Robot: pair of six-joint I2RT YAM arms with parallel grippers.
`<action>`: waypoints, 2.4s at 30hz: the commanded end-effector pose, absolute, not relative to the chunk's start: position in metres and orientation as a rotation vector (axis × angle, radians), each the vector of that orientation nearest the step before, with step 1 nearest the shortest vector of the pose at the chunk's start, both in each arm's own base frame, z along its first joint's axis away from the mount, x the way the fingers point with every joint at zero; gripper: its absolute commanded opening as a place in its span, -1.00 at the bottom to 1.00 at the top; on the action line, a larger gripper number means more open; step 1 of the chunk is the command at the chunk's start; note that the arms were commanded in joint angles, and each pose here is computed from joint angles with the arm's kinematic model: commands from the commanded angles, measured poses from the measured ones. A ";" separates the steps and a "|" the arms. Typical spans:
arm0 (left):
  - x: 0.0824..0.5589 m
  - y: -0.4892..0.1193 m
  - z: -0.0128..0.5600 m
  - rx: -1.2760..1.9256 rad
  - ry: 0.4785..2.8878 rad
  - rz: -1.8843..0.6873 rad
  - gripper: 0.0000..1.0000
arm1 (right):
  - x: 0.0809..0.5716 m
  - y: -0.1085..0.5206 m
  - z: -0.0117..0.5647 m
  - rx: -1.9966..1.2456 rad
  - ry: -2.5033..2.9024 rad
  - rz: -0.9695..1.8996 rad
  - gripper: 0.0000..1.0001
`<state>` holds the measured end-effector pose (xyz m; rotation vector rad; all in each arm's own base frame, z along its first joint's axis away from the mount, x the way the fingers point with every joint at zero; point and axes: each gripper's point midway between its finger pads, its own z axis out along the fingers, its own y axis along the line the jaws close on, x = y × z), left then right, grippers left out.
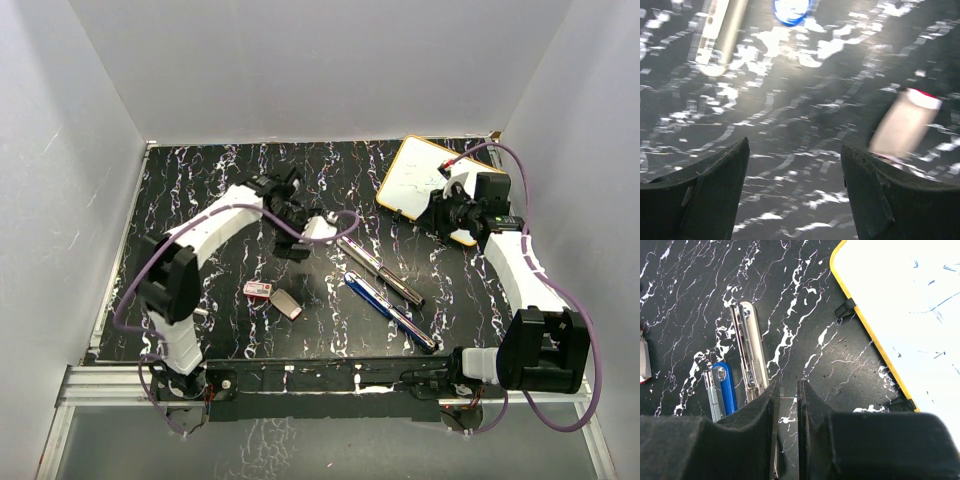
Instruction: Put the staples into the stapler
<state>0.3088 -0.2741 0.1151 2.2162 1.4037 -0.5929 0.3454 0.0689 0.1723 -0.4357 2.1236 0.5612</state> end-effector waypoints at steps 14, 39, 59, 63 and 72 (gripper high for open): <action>0.203 -0.193 0.030 2.380 1.590 -0.651 0.44 | 0.337 0.073 0.186 -0.470 2.040 0.528 -0.63; 0.253 -0.154 0.026 1.982 1.942 -0.348 -0.13 | 0.345 0.104 0.179 -0.630 2.016 0.594 -0.61; 0.327 -0.138 0.115 1.377 2.021 -0.503 0.11 | 0.379 0.224 0.144 -0.959 2.120 0.386 -0.62; 0.340 -0.127 0.125 1.259 2.064 -0.489 0.18 | 0.385 0.238 0.133 -0.991 2.160 0.334 -0.63; 0.359 -0.108 0.139 1.116 2.117 -0.419 0.37 | 0.384 0.238 0.112 -1.012 2.284 0.218 -0.63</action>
